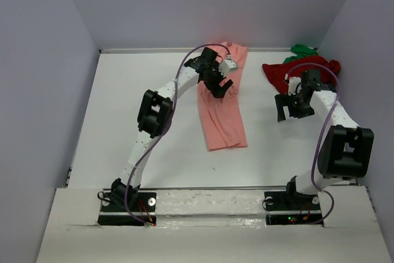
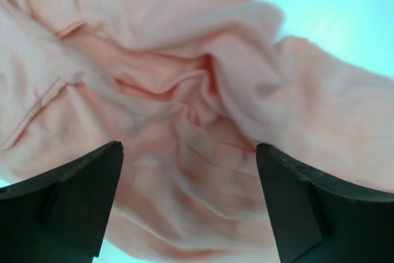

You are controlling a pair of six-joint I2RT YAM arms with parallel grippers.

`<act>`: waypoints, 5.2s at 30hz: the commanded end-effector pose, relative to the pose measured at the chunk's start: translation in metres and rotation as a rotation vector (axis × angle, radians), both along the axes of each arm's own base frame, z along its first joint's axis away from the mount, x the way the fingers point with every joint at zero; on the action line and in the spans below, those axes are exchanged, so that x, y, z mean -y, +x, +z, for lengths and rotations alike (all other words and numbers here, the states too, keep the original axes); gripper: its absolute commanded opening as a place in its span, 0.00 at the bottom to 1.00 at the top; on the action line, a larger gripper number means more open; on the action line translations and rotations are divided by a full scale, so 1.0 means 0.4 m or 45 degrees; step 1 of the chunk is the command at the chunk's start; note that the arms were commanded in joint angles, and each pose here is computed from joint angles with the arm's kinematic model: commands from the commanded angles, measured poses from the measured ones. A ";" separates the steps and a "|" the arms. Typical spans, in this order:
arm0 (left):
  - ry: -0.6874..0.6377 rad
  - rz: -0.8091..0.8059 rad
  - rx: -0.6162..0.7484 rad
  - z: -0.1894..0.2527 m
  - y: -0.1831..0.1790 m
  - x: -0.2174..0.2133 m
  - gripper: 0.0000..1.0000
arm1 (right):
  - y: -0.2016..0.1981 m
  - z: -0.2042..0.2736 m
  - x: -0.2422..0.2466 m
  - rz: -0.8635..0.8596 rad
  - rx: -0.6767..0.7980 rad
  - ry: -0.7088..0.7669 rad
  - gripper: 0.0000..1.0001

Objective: Fold and stack the t-shirts
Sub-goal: Fold the tshirt

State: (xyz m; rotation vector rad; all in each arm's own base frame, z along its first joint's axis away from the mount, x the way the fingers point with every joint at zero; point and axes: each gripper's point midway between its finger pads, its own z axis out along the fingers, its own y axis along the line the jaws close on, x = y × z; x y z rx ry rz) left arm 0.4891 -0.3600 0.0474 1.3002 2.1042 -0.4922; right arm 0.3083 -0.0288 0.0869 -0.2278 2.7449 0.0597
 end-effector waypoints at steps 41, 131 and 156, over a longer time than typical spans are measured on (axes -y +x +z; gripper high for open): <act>0.177 1.225 0.287 0.339 -0.257 -1.005 0.99 | 0.823 0.098 -0.552 0.709 0.775 0.424 1.00; 0.059 1.332 0.190 0.304 -0.338 -1.091 0.99 | 0.937 -0.147 -0.432 0.559 0.756 -0.115 1.00; -0.176 1.164 0.320 0.407 -0.369 -1.003 0.99 | 0.821 0.198 -0.428 0.625 0.980 -0.316 1.00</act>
